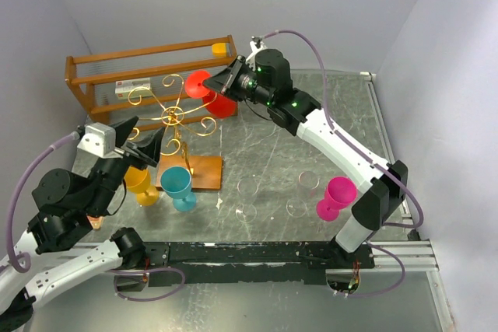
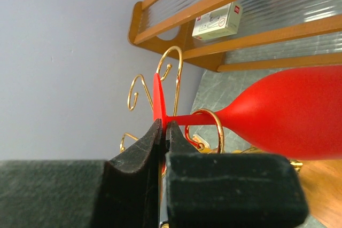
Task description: Place the wine glass upside down on the wine glass rack
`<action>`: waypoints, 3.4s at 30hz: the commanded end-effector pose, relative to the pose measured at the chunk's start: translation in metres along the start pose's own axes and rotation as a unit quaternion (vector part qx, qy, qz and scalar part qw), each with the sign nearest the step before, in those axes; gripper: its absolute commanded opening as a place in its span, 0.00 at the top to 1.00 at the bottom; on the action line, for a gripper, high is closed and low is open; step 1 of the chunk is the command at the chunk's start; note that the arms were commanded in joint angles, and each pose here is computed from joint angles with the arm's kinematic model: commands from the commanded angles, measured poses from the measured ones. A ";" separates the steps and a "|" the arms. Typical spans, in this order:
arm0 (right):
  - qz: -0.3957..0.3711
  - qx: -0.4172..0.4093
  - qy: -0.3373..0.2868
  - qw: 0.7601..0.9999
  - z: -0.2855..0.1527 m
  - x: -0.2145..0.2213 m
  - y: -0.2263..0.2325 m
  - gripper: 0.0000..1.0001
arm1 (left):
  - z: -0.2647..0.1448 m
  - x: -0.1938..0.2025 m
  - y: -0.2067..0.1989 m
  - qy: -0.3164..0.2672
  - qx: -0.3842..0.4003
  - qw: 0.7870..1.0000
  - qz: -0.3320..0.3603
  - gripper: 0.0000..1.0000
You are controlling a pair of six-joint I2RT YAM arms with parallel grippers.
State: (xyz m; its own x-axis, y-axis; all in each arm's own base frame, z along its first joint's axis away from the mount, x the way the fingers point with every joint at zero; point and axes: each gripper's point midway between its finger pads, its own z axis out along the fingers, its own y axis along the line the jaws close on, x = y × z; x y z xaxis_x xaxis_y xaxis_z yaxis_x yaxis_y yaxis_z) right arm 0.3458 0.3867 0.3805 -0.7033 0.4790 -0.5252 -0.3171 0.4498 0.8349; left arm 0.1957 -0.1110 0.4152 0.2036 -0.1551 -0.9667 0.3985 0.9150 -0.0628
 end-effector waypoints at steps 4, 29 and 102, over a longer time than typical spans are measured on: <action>-0.025 -0.024 0.002 0.999 -0.003 -0.006 0.016 0.95 | 0.004 -0.007 -0.010 0.001 0.023 1.000 0.004 0.22; -0.096 0.036 0.001 0.995 -0.015 -0.016 0.003 0.46 | 0.012 -0.007 -0.018 0.014 0.036 0.999 0.008 0.21; -0.183 0.397 0.181 0.881 -0.262 0.096 -0.206 0.78 | -0.001 -0.024 -0.083 0.074 0.182 0.972 -0.132 0.13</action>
State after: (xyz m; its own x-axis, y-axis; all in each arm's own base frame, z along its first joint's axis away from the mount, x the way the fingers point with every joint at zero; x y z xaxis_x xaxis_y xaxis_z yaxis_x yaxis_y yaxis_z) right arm 0.1710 0.1434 0.2080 -0.8489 -0.0172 -0.5282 -0.1363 0.9728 0.1873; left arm 0.1691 -0.1849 0.4252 -0.0992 -0.2495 -0.9633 0.6697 0.6992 -0.2501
